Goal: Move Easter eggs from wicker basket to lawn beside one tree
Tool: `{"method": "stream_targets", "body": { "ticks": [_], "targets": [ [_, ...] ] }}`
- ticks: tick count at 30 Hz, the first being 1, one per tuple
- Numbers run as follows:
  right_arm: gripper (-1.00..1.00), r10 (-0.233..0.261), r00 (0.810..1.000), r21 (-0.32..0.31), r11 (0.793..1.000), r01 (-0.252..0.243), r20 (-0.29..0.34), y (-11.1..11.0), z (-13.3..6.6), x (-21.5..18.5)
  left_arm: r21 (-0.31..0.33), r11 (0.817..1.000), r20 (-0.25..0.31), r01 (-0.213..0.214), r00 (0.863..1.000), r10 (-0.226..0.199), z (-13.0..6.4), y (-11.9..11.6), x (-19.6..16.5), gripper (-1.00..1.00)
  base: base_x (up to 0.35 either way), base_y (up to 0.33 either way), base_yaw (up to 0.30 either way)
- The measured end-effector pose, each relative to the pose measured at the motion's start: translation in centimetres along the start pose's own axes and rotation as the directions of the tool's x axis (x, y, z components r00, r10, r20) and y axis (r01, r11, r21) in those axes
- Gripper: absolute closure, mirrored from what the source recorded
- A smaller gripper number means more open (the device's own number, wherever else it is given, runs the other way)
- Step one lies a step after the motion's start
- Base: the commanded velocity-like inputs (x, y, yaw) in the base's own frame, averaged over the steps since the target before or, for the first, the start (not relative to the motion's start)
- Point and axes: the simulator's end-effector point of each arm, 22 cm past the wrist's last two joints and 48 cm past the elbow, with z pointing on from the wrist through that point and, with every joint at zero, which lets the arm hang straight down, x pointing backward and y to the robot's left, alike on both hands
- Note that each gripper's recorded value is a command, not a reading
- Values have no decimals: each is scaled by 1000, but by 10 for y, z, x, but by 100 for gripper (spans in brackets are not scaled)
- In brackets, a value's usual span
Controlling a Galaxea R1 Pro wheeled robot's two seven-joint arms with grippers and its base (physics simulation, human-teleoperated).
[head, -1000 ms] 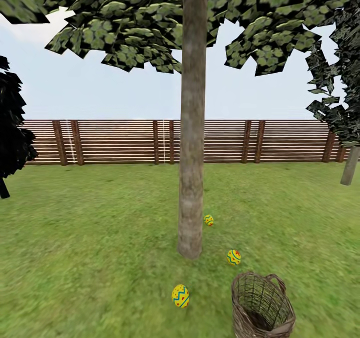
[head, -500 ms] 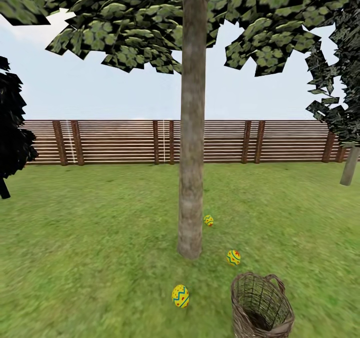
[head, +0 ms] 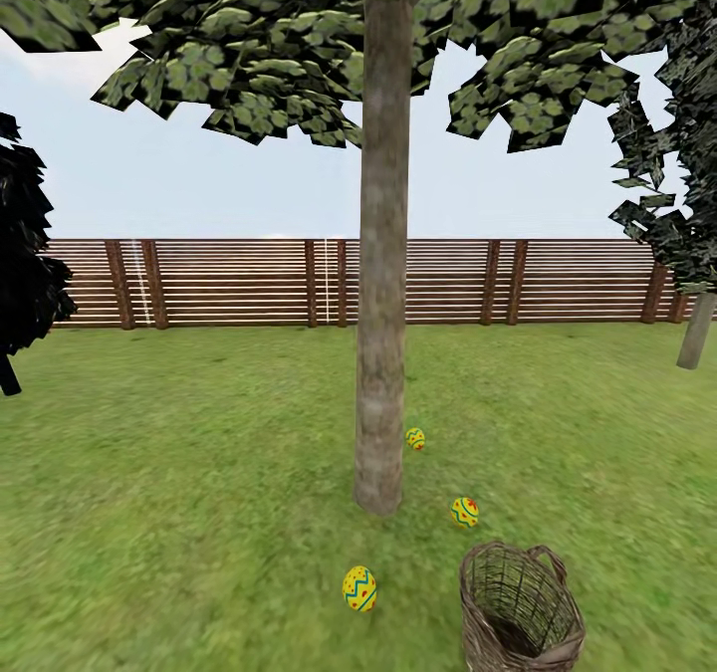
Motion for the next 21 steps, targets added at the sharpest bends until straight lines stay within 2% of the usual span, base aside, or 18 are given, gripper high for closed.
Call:
{"method": "stream_targets", "body": {
  "ticks": [6,13,18,21],
  "targets": [
    [-100,3,1000,0,1000,-3,-2,0,0,0,-4,1000,21,-5,1000,5,-1,3,-6,-100,0,0,0],
    [-100,5,1000,-3,1000,-5,1,1,0,-2,-2,1000,18,-11,1000,11,0,1,-5,-100,0,0,0],
    [-100,-4,1000,-24,1000,4,0,17,-1,-1,-10,998,11,-57,998,57,0,5,-4,-100,0,0,0],
    [-100,-2,1000,-29,1000,2,0,22,-1,-2,-11,998,10,-67,998,67,-1,5,-4,-100,0,0,0]
  ]
}}
